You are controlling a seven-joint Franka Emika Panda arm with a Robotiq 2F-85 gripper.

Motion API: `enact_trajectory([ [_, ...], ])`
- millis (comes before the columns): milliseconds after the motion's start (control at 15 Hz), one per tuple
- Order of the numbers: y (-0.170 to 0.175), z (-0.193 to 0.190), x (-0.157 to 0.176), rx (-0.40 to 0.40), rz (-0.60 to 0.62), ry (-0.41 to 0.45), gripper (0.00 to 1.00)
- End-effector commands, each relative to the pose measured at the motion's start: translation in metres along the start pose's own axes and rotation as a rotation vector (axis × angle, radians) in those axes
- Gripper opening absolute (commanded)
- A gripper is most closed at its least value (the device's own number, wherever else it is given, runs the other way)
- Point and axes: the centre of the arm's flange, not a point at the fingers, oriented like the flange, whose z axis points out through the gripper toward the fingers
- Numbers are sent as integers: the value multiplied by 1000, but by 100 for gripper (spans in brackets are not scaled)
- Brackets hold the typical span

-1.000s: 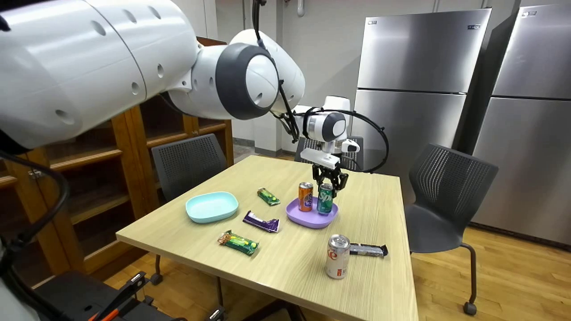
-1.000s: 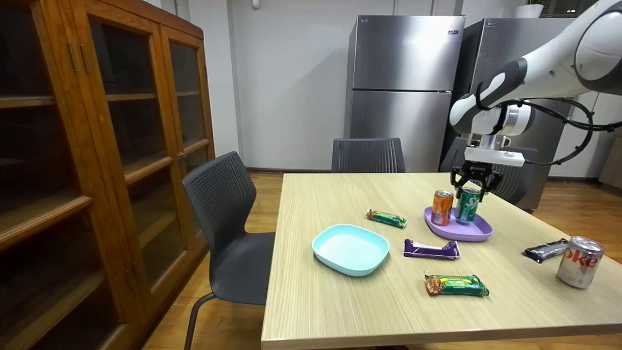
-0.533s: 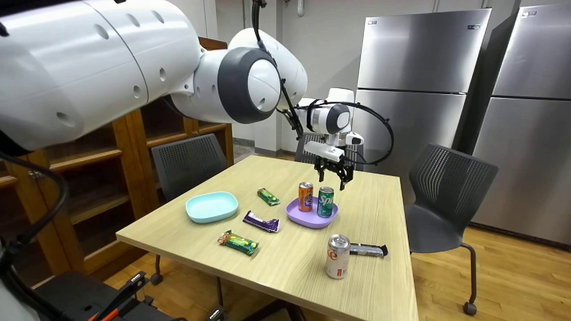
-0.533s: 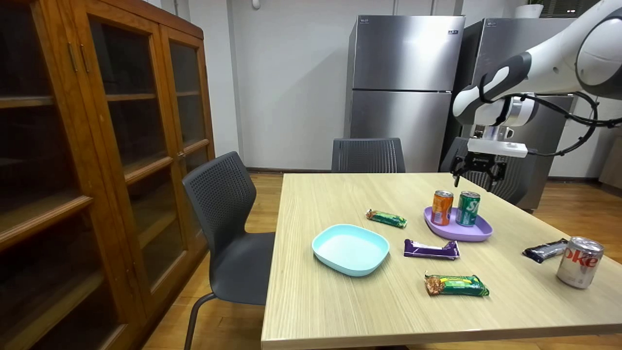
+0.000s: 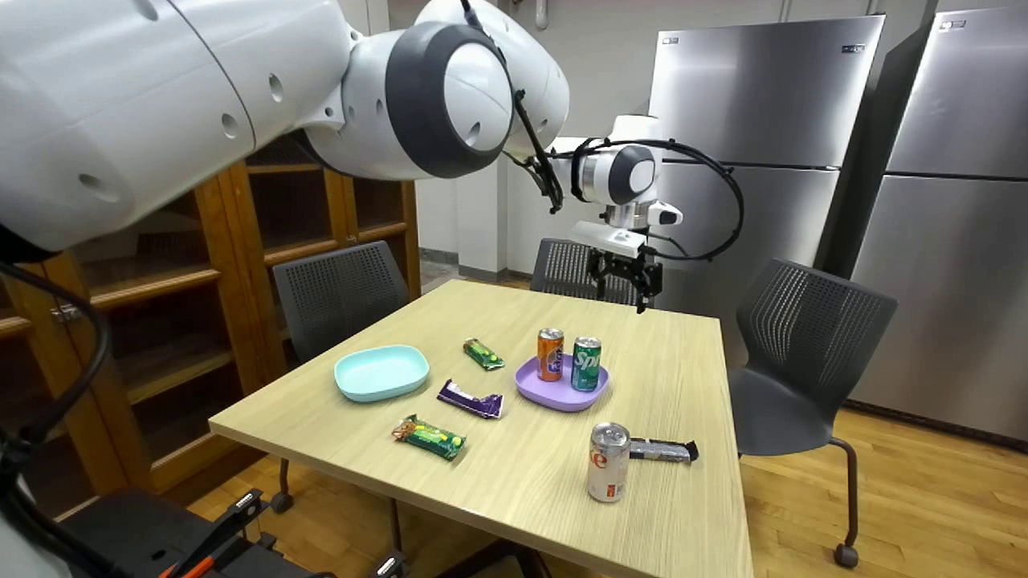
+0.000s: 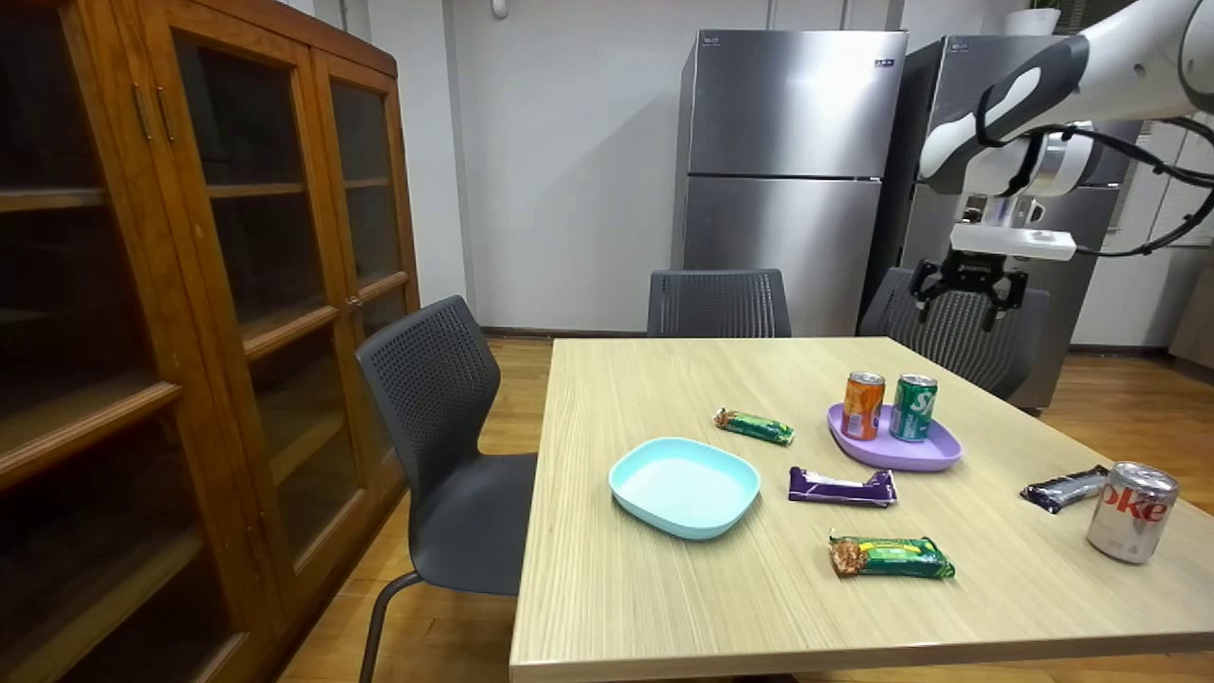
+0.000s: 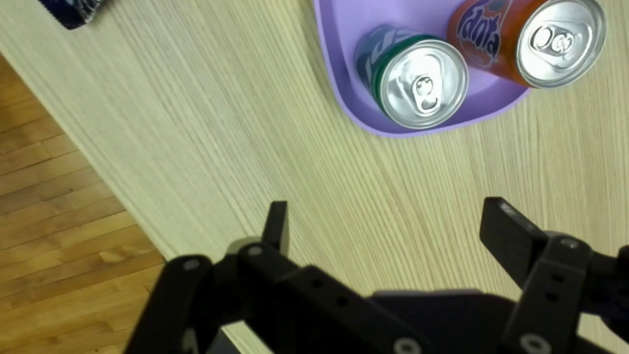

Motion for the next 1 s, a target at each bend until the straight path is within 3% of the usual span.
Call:
enact_trajectory([
  [0, 32, -40, -54, 7, -16, -27, 100],
  [400, 76, -60, -99, -21, -19, -59, 100],
  [933, 114, -45, -169, -71, -9, -98, 100],
])
